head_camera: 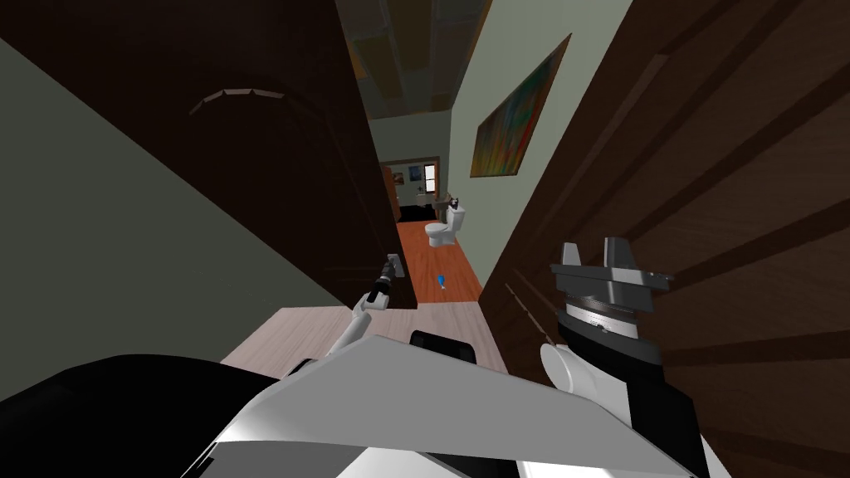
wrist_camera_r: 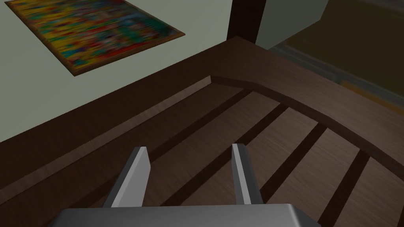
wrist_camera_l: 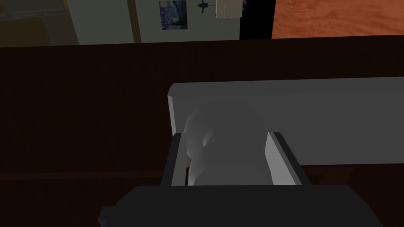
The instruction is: Pull the door open
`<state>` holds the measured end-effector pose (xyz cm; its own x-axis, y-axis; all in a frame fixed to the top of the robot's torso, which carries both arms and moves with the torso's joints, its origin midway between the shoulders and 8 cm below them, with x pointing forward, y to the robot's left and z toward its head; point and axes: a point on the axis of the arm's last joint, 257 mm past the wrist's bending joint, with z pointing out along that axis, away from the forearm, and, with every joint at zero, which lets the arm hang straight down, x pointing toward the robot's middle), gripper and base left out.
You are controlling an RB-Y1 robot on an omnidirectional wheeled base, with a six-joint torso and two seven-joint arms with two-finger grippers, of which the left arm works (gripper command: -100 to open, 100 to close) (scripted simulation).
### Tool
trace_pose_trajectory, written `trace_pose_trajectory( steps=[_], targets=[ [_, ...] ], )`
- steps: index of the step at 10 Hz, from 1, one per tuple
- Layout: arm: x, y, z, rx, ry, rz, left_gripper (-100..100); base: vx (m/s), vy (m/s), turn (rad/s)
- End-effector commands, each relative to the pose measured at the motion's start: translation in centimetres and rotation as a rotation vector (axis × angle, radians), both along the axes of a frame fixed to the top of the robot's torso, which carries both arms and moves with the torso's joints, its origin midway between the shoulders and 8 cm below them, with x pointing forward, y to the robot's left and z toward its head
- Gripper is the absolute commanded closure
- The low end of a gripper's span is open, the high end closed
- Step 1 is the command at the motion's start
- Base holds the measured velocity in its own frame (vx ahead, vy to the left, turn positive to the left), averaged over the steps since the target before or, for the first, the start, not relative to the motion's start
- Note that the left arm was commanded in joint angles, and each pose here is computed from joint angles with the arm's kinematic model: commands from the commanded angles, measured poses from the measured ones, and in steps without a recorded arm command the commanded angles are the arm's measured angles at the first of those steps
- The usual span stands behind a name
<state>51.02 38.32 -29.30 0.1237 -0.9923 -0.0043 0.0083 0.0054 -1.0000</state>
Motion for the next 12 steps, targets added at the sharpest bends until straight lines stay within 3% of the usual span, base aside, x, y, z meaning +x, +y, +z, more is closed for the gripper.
trace_pose_trajectory(
  steps=[1,9,12],
  targets=[
    [-0.5,0.0,-0.4,-0.002,0.008,-0.011,100,-0.199,0.068,-0.126],
    [-1.2,-0.6,-0.5,-0.007,0.011,-0.068,100,-0.182,0.067,-0.117],
    [-2.2,-1.0,-0.5,-0.004,0.010,-0.106,100,-0.203,0.079,-0.125]
  ],
)
